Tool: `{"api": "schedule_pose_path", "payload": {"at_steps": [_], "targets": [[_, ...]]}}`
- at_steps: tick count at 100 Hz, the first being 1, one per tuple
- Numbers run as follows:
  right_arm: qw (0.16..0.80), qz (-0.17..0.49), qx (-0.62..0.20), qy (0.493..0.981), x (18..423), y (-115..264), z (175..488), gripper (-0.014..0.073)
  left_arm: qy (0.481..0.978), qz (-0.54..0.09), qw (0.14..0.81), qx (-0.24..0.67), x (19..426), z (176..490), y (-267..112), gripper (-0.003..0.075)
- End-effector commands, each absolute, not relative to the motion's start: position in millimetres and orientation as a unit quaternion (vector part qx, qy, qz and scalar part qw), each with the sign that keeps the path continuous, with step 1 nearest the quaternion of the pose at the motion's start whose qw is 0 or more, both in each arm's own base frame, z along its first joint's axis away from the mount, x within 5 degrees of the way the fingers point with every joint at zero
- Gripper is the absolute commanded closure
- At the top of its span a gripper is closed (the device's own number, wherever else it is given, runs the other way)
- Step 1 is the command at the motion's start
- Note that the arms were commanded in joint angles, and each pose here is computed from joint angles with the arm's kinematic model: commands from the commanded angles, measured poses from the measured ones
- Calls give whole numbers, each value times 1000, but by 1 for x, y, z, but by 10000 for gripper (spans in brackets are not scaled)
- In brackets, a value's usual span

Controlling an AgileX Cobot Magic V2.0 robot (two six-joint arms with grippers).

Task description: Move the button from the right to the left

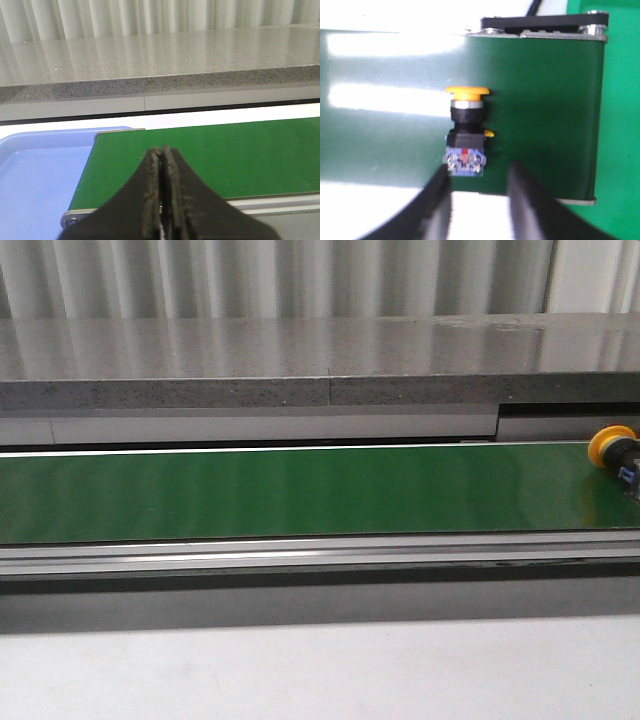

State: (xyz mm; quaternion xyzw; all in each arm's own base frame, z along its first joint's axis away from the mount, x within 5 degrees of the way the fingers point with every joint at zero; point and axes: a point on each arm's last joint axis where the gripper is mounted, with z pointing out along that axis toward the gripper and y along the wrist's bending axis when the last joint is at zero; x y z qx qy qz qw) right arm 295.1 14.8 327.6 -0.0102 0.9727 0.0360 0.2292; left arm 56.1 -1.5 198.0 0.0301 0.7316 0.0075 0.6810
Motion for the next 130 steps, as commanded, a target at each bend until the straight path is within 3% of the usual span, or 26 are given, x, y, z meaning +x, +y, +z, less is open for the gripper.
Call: {"api": "schedule_pose_path", "payload": {"at_steps": [1, 14, 82, 130], "targets": [[295, 31, -34, 955, 276, 17, 356, 524, 708, -1, 706, 24, 55, 193, -2, 741], [320, 32, -42, 946, 249, 18, 360, 668, 708, -1, 706, 24, 55, 193, -2, 741], [481, 31, -38, 876, 104, 10, 331, 661, 708, -1, 706, 24, 55, 193, -2, 741], [571, 31, -37, 820, 47, 6, 303, 661, 708, -1, 706, 24, 55, 193, -2, 741]]}}
